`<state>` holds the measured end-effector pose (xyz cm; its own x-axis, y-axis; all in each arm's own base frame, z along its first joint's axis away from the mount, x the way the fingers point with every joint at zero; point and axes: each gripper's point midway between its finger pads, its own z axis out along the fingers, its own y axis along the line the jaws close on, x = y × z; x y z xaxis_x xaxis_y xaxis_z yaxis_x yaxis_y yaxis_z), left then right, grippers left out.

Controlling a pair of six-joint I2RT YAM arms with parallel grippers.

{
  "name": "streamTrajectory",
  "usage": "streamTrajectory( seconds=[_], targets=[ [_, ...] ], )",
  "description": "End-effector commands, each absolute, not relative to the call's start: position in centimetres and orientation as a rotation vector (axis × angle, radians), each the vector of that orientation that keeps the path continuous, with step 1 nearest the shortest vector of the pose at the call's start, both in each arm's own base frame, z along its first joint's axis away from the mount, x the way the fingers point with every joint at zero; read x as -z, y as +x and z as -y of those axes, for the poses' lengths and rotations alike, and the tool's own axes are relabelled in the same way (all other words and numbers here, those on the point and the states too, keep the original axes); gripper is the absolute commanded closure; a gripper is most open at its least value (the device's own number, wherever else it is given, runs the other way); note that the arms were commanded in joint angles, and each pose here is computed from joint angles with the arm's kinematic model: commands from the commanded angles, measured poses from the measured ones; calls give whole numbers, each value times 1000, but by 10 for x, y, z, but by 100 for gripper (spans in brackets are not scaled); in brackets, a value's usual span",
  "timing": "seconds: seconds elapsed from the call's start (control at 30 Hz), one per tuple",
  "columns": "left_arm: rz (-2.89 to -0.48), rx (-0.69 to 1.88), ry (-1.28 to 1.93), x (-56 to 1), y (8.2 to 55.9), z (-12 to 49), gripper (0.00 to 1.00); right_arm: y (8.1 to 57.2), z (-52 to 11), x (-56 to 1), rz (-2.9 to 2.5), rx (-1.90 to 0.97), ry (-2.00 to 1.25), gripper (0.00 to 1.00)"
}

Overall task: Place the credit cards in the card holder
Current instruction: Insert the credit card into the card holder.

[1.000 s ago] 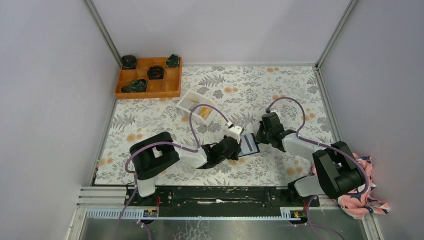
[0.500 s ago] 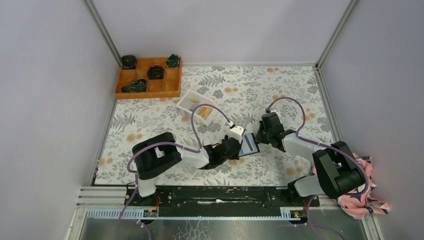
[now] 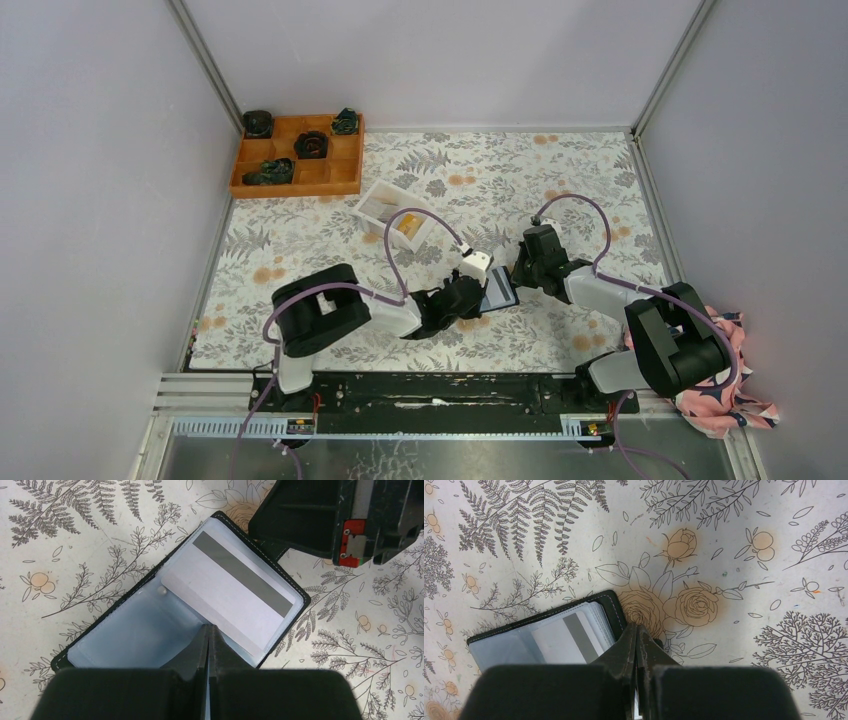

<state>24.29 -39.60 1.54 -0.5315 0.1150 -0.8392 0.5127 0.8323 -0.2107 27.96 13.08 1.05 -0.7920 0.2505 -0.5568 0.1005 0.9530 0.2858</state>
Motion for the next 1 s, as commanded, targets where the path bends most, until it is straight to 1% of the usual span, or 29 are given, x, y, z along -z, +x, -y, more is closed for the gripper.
streamTrajectory(
  seconds=[0.0, 0.2, 0.33, 0.37, 0.47, 0.53, 0.57, 0.7, 0.77, 0.83, 0.97],
  targets=[
    [-2076, 514, 482, -8, 250, 400, 100, 270, -133, -3, -2530, -338, 234, 100],
    [-2065, 527, 479, -12, 254, 411, 100, 270, -134, -3, -2533, -341, 235, 100],
    [-2065, 513, 445, -17, 257, 406, 100, 271, -134, -3, -2530, -338, 231, 100],
    [-2065, 503, 428, -19, 257, 403, 98, 272, -133, -4, -2527, -336, 232, 100],
    [-2060, 468, 359, -28, 259, 388, 88, 272, -133, -5, -2523, -333, 230, 100],
    [-2049, 450, 315, -36, 260, 378, 84, 274, -134, -7, -2517, -337, 231, 100],
    [-2044, 440, 290, -40, 261, 373, 80, 275, -134, -8, -2514, -338, 232, 100],
    [-2014, 438, 210, -58, 263, 359, 72, 278, -135, -13, -2501, -346, 219, 99],
    [-2001, 436, 163, -65, 262, 350, 67, 280, -136, -19, -2487, -351, 205, 95],
    [-1998, 431, 120, -70, 261, 340, 63, 282, -138, -26, -2474, -359, 188, 88],
    [-2035, 409, 78, -64, 254, 325, 53, 285, -139, -43, -2439, -373, 164, 70]
  ],
)
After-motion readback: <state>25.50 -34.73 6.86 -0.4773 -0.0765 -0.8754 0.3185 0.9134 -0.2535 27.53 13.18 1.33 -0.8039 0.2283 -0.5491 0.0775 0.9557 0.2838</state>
